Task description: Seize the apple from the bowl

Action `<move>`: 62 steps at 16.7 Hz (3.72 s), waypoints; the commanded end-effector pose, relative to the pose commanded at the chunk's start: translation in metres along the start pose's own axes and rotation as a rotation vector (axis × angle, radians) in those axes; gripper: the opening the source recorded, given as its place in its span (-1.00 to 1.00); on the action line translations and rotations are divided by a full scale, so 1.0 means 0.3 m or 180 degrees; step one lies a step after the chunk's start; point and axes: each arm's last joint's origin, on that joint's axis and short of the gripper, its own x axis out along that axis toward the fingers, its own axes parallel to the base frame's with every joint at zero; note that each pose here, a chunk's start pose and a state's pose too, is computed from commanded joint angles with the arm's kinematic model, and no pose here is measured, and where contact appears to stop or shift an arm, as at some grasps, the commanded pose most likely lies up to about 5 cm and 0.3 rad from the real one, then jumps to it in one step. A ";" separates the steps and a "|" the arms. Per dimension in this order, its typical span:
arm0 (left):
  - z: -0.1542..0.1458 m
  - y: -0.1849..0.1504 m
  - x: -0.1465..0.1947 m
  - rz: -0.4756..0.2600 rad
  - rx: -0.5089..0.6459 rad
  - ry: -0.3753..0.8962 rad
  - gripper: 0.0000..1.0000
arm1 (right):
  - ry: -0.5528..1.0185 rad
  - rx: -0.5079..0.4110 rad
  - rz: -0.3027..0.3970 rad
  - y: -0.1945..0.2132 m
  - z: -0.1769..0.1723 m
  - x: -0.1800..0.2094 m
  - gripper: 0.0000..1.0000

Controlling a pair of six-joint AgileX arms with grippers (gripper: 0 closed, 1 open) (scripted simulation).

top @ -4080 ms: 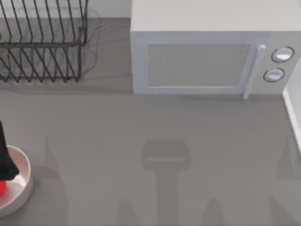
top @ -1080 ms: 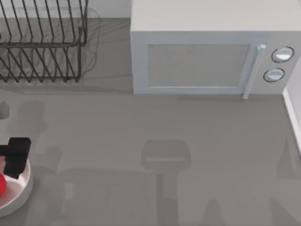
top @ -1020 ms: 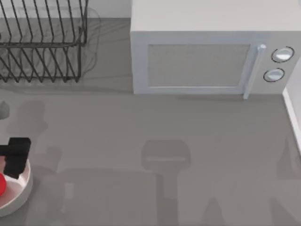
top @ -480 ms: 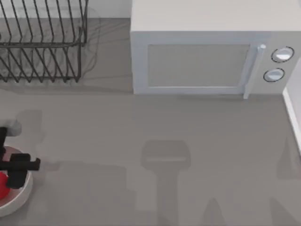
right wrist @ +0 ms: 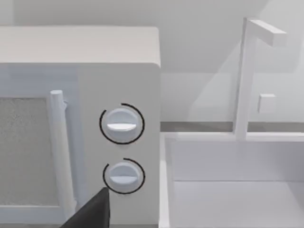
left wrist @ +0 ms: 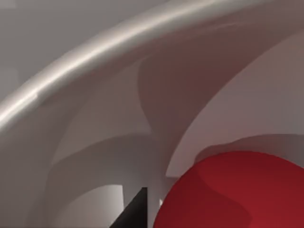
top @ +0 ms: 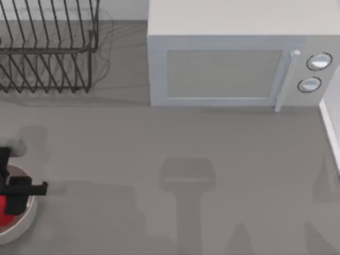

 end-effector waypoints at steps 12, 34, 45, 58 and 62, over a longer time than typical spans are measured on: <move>0.000 0.000 0.000 0.0000 0.0000 0.0000 -1.00 | 0.0000 0.0000 0.0000 0.000 0.000 0.000 1.00; 0.111 0.005 -0.652 0.0006 0.0000 0.0006 -1.00 | 0.0000 0.0000 0.0000 0.000 0.000 0.000 1.00; 0.023 0.005 -0.855 0.0010 -0.0010 -0.0107 -1.00 | 0.0000 0.0000 0.0000 0.000 0.000 0.000 1.00; 0.322 -0.565 -0.507 0.0000 0.0000 0.0000 -1.00 | 0.0000 0.0000 0.0000 0.000 0.000 0.000 1.00; 0.322 -0.561 -0.504 0.0002 -0.0003 0.0009 -1.00 | 0.0000 0.0000 0.0000 0.000 0.000 0.000 1.00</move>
